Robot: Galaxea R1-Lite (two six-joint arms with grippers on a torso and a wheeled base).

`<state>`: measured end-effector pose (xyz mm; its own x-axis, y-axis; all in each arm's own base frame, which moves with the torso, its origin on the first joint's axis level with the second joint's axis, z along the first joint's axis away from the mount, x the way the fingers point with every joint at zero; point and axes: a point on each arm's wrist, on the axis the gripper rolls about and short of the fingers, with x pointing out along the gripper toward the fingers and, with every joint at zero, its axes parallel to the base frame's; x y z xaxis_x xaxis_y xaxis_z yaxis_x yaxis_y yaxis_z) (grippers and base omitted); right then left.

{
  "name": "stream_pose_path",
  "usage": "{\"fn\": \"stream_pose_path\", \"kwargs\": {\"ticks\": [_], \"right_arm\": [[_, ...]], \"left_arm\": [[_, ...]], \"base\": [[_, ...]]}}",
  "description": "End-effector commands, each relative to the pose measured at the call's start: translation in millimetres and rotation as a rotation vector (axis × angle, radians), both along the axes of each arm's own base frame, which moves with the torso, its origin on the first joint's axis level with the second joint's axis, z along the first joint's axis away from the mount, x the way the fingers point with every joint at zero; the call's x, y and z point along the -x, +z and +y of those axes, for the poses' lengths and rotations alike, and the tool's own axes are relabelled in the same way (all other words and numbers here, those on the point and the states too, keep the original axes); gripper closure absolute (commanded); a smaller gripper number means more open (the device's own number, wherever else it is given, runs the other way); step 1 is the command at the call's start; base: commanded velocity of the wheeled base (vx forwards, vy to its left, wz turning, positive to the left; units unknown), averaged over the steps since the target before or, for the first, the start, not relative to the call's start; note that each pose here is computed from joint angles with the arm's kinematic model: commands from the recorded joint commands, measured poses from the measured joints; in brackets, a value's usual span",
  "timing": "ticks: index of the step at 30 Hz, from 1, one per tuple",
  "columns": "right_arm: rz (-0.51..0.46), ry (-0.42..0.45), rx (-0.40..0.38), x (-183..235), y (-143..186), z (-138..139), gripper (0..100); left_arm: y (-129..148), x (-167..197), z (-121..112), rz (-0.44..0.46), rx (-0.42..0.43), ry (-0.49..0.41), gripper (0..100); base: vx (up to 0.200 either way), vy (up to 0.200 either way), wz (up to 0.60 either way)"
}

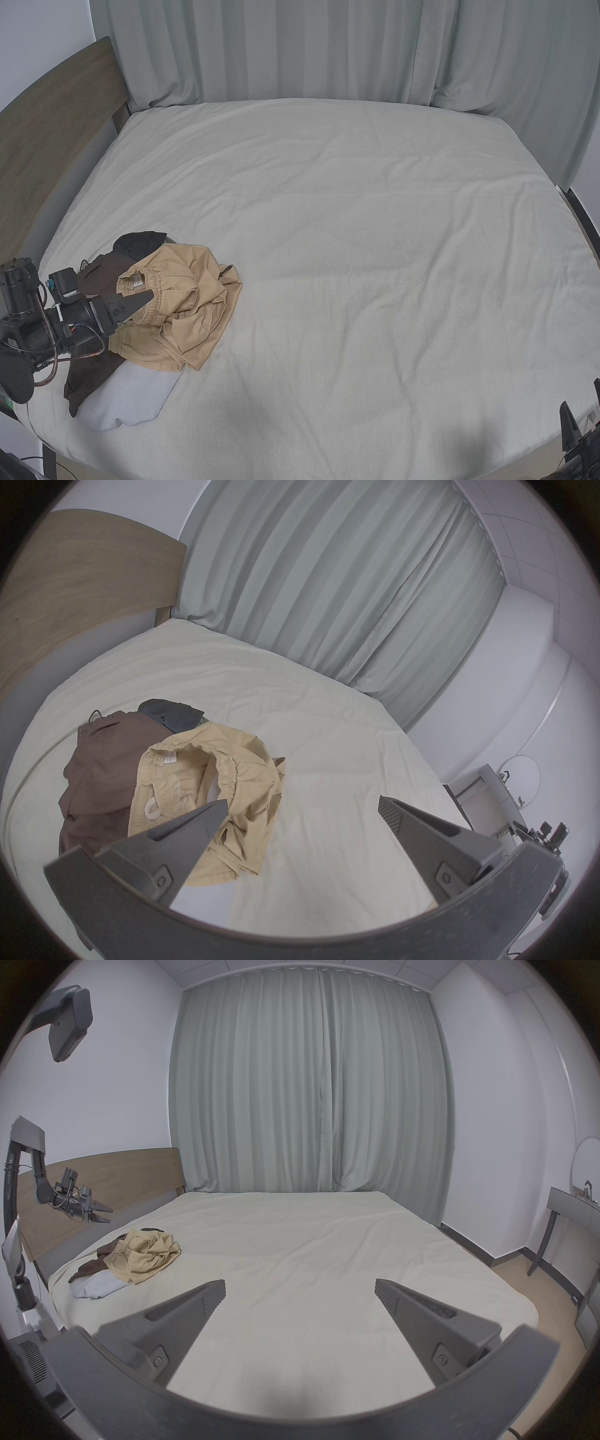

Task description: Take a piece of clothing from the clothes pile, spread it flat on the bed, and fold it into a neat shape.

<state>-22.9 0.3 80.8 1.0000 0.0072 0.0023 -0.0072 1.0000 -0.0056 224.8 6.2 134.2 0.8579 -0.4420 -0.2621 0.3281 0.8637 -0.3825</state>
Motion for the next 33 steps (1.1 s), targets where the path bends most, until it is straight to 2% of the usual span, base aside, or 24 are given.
{"fn": "stream_pose_path", "kwargs": {"ticks": [1, 13, 22, 33], "right_arm": [[0.012, 0.000, 0.001, -0.9, -5.0, 0.0, 0], [0.012, 0.002, 0.001, -0.9, -5.0, 0.0, 0], [0.012, 0.000, -0.001, -0.9, -5.0, 0.0, 0], [0.013, 0.000, -0.001, -0.9, -5.1, 0.0, 0]], "left_arm": [[-22.3, -21.3, 5.0, 0.045, 0.009, 0.011, 0], [-57.3, -64.2, 9.2, 0.062, 0.010, 0.024, 0], [-61.2, -92.0, 11.0, 0.033, -0.004, 0.054, 0], [-65.3, -106.2, 1.7, 0.023, -0.007, 0.029, 0]], "base": [[0.000, 0.000, 0.00], [0.000, 0.000, 0.00], [0.000, 0.000, 0.00], [0.000, 0.000, 0.00]]}}
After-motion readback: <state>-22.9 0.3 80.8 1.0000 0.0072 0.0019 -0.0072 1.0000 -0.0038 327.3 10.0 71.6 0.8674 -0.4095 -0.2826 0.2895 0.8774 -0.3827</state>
